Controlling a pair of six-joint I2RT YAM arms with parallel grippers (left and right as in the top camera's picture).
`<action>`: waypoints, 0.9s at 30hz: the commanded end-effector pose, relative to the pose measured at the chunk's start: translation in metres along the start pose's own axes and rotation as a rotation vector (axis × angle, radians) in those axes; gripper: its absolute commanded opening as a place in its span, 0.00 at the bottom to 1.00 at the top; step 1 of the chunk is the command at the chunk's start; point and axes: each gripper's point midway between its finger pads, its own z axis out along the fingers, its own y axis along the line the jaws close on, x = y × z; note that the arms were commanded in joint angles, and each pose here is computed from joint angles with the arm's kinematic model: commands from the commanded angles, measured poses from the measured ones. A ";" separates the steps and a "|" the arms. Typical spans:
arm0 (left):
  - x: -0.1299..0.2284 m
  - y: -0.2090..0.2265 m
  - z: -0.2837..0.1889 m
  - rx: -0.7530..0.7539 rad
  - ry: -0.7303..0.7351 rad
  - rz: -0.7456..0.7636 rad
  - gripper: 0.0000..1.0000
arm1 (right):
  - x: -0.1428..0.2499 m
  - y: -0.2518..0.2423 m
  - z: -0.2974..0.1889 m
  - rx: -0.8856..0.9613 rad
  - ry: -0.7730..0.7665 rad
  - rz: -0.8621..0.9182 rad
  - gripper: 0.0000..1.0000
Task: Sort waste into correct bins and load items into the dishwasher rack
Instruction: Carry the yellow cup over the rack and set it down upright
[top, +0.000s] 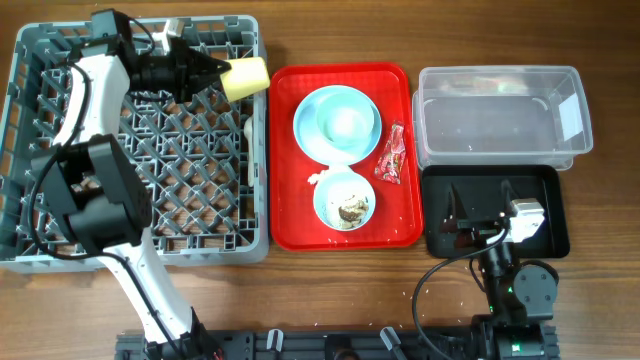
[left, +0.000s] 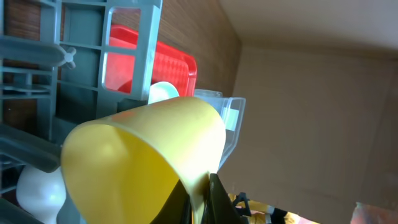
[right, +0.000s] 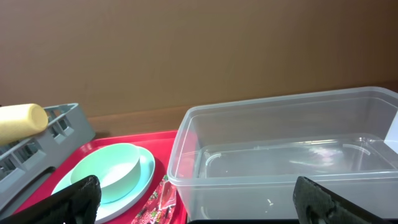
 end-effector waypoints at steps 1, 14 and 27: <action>-0.001 0.085 0.012 -0.315 -0.020 -0.087 0.04 | -0.001 0.000 0.000 0.001 -0.007 0.012 1.00; 0.009 0.102 0.034 -0.515 0.013 0.026 0.04 | -0.001 0.000 0.000 0.001 -0.007 0.012 1.00; 0.000 0.136 -0.006 -0.679 -0.046 -0.033 0.04 | -0.001 0.000 0.000 0.001 -0.007 0.012 1.00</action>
